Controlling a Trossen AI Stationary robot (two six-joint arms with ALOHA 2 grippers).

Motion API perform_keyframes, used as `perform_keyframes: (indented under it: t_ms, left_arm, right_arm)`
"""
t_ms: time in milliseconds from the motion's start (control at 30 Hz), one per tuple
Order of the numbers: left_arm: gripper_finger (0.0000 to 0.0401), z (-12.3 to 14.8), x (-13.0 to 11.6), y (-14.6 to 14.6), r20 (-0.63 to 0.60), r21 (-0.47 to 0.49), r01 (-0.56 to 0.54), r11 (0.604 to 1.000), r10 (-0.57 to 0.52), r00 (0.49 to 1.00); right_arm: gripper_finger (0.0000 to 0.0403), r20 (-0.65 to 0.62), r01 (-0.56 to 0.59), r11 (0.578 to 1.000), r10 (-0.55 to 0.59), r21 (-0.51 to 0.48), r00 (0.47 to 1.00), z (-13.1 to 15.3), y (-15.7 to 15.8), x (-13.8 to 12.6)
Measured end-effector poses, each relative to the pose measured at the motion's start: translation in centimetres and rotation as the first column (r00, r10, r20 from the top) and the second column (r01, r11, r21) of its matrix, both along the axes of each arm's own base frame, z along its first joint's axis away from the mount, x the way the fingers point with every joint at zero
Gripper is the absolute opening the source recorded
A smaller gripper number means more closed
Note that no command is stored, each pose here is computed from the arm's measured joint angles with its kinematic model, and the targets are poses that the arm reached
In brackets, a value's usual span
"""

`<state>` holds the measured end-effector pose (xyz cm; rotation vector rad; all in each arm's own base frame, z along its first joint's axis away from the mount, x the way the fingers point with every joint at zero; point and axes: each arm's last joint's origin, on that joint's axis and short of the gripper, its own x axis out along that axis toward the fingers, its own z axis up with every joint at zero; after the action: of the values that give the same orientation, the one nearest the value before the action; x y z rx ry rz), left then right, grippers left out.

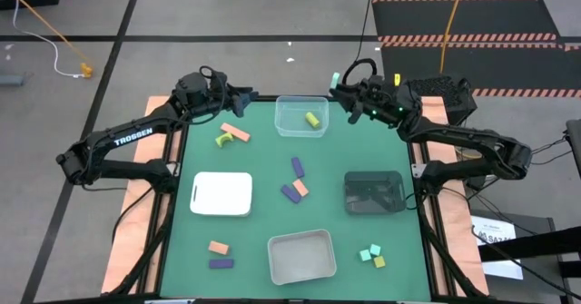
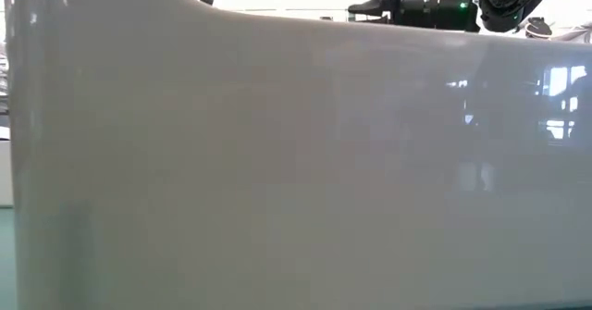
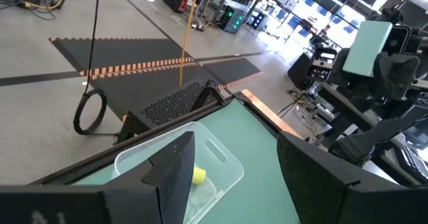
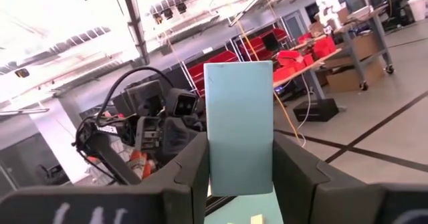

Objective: Sort & place blocks by color
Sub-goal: Put the top light blue block into the black bin

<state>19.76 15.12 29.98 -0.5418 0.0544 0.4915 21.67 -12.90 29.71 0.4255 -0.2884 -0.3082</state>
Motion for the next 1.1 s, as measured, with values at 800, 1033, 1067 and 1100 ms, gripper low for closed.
perform_keyframes:
  t_ms: [800,1033,1067,1100]
  left_arm:
    - [0.0214,-0.1,0.0,0.0,-0.013,0.012,0.003,1.0,-0.003,1.0]
    - [0.0214,-0.1,0.0,0.0,-0.011,0.009,0.002,1.0,-0.002,1.0]
    - [0.0214,-0.1,0.0,0.0,-0.01,0.007,0.001,1.0,-0.001,1.0]
    - [0.0214,-0.1,0.0,0.0,-0.007,0.004,-0.001,1.0,0.001,1.0]
  right_arm:
    - [0.0108,-0.311,-0.284,0.527,0.772,0.801,0.555,-7.1,7.7,0.1]
    - [0.0108,-0.542,-0.054,0.627,0.711,0.777,0.448,-7.6,10.1,-3.3]
    - [0.0108,-0.574,-0.018,0.64,0.701,0.768,0.423,-7.7,10.4,-3.7]
    - [0.0108,-0.604,0.015,0.652,0.694,0.758,0.392,-7.9,10.8,-4.1]
